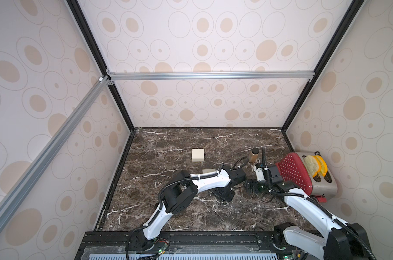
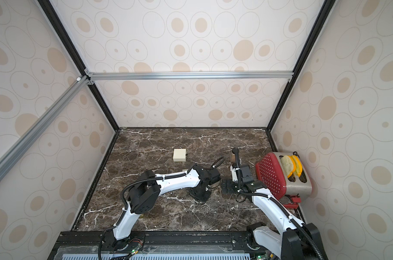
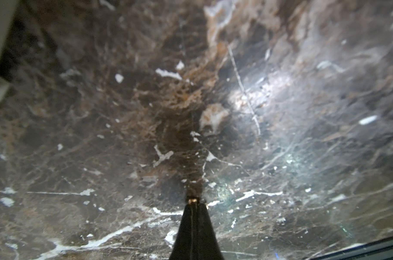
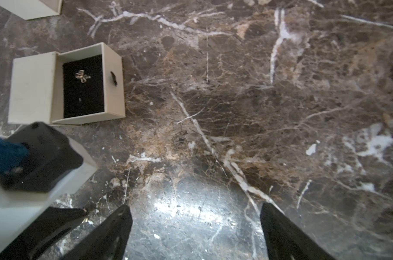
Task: Place the earrings into the drawer-style jewelry box
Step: Pick up the earring from the center of the board.
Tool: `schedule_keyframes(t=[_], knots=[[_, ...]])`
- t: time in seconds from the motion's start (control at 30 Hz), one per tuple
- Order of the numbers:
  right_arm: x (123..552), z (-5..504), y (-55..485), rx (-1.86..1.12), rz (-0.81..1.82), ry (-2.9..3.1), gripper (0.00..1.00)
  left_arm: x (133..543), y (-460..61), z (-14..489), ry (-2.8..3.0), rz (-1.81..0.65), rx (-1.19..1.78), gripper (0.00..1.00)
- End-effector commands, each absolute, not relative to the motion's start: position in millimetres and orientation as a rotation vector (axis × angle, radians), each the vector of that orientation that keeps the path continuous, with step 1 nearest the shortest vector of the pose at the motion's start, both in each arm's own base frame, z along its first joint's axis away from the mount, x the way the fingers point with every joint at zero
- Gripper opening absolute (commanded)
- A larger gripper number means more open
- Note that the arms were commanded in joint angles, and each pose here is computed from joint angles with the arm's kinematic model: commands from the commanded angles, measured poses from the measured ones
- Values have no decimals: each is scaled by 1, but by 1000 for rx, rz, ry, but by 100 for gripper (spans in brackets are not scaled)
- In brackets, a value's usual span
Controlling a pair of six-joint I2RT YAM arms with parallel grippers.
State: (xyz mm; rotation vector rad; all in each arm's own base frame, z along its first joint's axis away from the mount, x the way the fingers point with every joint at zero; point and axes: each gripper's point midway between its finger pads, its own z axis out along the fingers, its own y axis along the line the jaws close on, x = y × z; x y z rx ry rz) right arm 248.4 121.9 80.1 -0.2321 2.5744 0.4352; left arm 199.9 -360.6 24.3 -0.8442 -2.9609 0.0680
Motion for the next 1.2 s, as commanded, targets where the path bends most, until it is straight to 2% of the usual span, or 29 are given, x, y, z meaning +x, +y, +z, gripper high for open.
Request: schedule_keyframes(t=[0.0, 0.23, 0.47, 0.63, 0.83, 1.0, 1.13, 1.17], knots=[[266, 116, 153, -404, 584, 2370, 88, 224, -360, 59, -3003, 350, -587, 0], [262, 167, 222, -778, 653, 1738, 87, 288, -371, 119, -2824, 1155, 38, 0], [255, 160, 255, -1007, 731, 1511, 80, 316, -367, 141, -2536, 1465, 298, 0], [262, 161, 270, -1021, 780, 1375, 67, 323, -352, 152, -2455, 1533, 307, 0], [267, 172, 271, -986, 815, 1248, 68, 319, -338, 157, -2412, 1564, 200, 0], [272, 176, 274, -979, 851, 1250, 64, 318, -330, 158, -2405, 1588, 163, 0], [277, 179, 278, -964, 882, 1258, 40, 320, -330, 162, -2410, 1610, 140, 0], [277, 179, 278, -962, 886, 1259, 39, 320, -331, 163, -2409, 1621, 133, 0]])
